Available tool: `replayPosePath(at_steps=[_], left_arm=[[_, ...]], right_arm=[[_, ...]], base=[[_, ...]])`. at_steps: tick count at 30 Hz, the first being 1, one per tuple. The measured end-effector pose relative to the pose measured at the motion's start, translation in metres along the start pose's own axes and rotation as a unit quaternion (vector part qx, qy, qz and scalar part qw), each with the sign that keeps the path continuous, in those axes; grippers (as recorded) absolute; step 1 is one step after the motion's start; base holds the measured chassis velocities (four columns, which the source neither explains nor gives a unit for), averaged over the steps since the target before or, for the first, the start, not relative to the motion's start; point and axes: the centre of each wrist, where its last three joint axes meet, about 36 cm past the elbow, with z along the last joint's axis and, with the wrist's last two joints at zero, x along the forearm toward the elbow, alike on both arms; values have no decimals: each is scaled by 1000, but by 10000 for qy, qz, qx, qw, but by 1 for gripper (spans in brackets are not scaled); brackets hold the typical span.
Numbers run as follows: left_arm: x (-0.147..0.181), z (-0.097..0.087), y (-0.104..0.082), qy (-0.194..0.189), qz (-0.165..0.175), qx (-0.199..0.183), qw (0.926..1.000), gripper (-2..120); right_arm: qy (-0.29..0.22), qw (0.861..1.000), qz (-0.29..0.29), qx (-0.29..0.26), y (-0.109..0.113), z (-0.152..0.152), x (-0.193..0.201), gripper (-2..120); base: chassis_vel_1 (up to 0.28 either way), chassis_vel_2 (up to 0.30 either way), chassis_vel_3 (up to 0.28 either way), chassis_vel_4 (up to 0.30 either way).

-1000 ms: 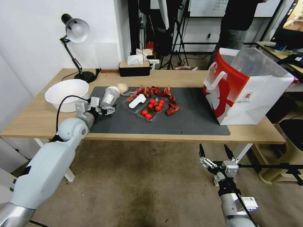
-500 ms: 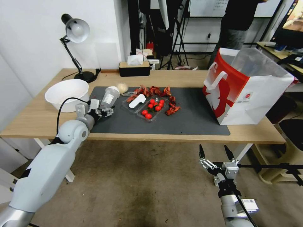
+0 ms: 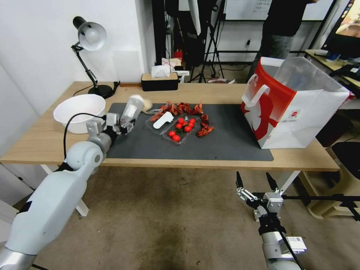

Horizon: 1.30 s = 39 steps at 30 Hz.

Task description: Pick up the trash from the table and place it into the takeout bag.

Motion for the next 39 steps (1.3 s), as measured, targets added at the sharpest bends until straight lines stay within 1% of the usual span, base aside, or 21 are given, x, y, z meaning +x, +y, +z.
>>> replayPosePath(at_steps=[4,5,7,8,10,11,13,15,16,20,25,28,29,31,33,34,35,36,37,38,39], left_arm=[[0,-13,-4,-424,395,37,9983,54],[-3,-22,-6,-682,816,16,9943,54],[-14,-42,-14,-1118,1697,-52,9791,54],[-14,-42,-14,-1118,1697,-52,9791,54],[-35,-71,-28,-1519,2396,-99,9589,54],[-35,-71,-28,-1519,2396,-99,9589,54],[-60,-103,-53,-1685,2895,-278,9418,54],[-78,-123,-76,-1715,3185,-412,9314,54],[-78,-123,-76,-1715,3185,-412,9314,54],[-116,-167,-122,-1713,3512,-769,9173,54],[-130,-185,-141,-1721,3599,-1076,9106,54],[-157,-211,-186,-1963,3523,-2421,8825,54],[-157,-211,-186,-1963,3523,-2421,8825,54],[-169,-216,-212,-2101,3360,-3379,8537,54],[-170,-216,-217,-2128,3351,-3516,8478,54],[-174,-216,-232,-2204,3322,-3884,8308,54],[-176,-216,-242,-2257,3309,-4082,8203,54],[-176,-216,-247,-2297,3288,-4181,8150,54],[-176,-216,-256,-2400,3237,-4388,8032,54],[-176,-216,-256,-2400,3237,-4388,8032,54],[-175,-218,-261,-2468,3205,-4518,7952,54]], right_arm=[[2,10000,0,-4,0,0,-1,100],[4,10000,-2,-3,0,0,-1,100],[17,10000,-11,2,1,0,-1,100],[17,10000,-11,2,1,0,-1,100],[31,10000,-1,-1,1,0,0,100],[31,10000,-1,-1,1,0,0,100],[55,10000,14,16,2,1,1,100],[90,10000,6,28,4,-1,1,100],[90,10000,6,28,4,-1,1,100],[86,10000,17,41,4,-4,1,100],[89,9999,42,45,3,-4,1,100],[91,9999,99,55,1,-5,4,100],[91,9999,99,55,1,-5,4,100],[84,9999,138,51,0,-4,6,100],[81,9999,145,48,0,-4,6,100],[85,9998,161,38,1,-4,6,100],[91,9998,170,32,1,-3,7,100],[97,9998,174,30,1,-2,7,100],[98,9998,178,28,1,-2,6,100],[98,9998,178,28,1,-2,6,100],[100,9998,179,29,1,-1,6,100]], base=[[0,0,0,0],[0,0,0,0],[0,0,0,0],[0,0,0,0],[0,0,0,0],[0,0,0,0],[0,0,0,0],[0,0,0,0],[0,0,0,0],[0,0,0,0],[0,0,0,0],[0,0,0,0],[0,0,0,0],[0,0,0,0],[0,0,0,0],[0,0,0,0],[0,0,0,0],[0,0,0,0],[0,0,0,0],[0,0,0,0],[0,0,0,0]])
